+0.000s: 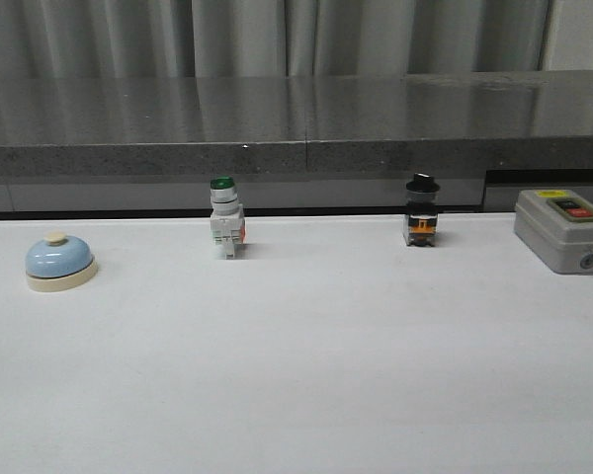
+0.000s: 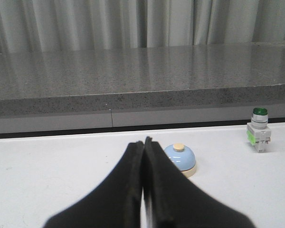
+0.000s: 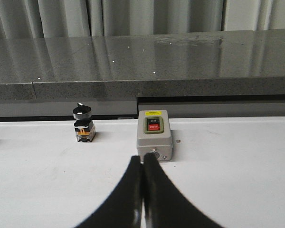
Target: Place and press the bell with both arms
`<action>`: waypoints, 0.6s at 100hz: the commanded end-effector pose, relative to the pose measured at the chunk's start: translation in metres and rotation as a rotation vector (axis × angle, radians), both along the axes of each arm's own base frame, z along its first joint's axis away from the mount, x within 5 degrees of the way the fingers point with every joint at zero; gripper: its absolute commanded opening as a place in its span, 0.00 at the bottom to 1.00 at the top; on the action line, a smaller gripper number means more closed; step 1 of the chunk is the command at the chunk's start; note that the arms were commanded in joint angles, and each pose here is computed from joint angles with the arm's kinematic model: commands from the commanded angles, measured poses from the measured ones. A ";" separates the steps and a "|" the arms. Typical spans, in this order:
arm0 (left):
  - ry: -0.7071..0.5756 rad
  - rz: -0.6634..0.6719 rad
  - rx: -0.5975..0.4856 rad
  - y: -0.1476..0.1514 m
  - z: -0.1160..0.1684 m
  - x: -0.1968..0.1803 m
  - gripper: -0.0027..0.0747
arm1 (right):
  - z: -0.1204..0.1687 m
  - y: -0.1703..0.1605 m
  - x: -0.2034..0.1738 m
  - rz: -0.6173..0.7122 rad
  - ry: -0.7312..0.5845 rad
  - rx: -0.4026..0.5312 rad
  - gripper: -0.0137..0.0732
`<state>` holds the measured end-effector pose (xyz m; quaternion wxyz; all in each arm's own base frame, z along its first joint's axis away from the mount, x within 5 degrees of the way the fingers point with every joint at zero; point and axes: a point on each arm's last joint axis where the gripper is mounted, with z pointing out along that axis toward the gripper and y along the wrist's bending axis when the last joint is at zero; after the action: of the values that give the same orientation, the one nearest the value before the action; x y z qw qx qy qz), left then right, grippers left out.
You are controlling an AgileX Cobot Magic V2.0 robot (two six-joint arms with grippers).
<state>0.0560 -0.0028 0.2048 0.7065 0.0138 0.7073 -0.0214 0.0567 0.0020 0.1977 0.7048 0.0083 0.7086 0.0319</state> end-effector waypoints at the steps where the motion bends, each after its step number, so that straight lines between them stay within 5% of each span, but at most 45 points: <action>1: -0.066 0.004 -0.004 0.000 -0.005 -0.001 0.01 | 0.014 -0.001 -0.002 -0.008 -0.116 -0.011 0.09; 43: -0.156 0.003 -0.070 0.001 0.008 -0.002 0.01 | 0.014 -0.001 -0.002 -0.008 -0.116 -0.011 0.09; 60: -0.101 -0.003 -0.072 0.000 0.030 -0.003 0.01 | 0.014 -0.001 -0.002 -0.008 -0.116 -0.011 0.09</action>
<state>0.0554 -0.0031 0.2108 0.7175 -0.0028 0.6953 -0.0413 0.0567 0.0020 0.1977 0.7048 0.0083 0.7086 0.0319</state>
